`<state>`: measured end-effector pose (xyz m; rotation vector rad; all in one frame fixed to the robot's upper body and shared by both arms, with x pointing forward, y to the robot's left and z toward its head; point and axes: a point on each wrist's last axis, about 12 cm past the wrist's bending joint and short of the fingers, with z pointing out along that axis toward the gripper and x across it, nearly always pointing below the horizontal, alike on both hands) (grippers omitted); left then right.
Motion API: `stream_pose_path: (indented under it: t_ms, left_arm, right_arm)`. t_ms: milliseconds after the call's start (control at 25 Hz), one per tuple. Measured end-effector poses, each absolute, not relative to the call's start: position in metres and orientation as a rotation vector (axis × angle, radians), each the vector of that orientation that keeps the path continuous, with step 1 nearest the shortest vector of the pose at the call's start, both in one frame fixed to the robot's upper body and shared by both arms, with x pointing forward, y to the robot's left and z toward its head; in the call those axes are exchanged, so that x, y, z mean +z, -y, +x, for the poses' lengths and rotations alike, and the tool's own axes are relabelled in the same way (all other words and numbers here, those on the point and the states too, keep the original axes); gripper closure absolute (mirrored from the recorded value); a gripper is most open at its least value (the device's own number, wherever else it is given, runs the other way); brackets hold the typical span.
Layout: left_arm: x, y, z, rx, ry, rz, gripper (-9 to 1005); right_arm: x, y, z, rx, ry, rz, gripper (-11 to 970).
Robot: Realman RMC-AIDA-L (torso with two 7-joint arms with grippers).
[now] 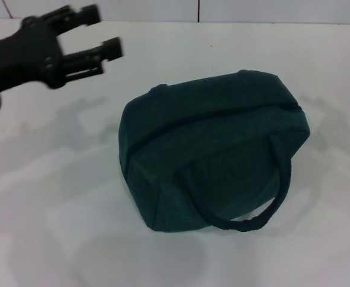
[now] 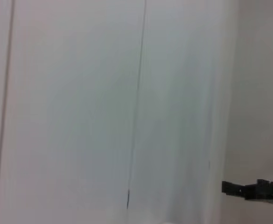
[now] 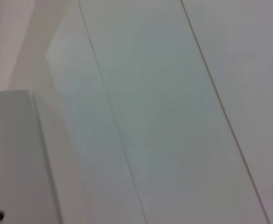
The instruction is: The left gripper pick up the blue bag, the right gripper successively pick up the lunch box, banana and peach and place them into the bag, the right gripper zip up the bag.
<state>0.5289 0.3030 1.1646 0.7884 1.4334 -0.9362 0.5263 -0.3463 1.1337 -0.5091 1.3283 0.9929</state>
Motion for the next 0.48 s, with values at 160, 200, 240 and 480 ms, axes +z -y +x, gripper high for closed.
stream_pose_path:
  t_ms: [160, 200, 240, 480]
  left_arm:
    - [1.151, -0.325, 0.512, -0.982, -1.401, 0.736, 178]
    - [1.149, -0.329, 0.509, -0.999, -1.397, 0.734, 177]
    - [1.148, -0.333, 0.506, -1.015, -1.394, 0.734, 176]
    - [1.147, -0.334, 0.498, -1.126, -1.394, 0.840, 164]
  right_arm:
    - [1.147, 0.346, 0.535, 1.038, -1.321, -0.553, 97]
    - [1.151, 0.344, 0.538, 1.055, -1.321, -0.578, 97]
    - [1.154, 0.343, 0.540, 1.071, -1.326, -0.602, 98]
    - [1.170, 0.324, 0.556, 1.176, -1.374, -0.774, 99]
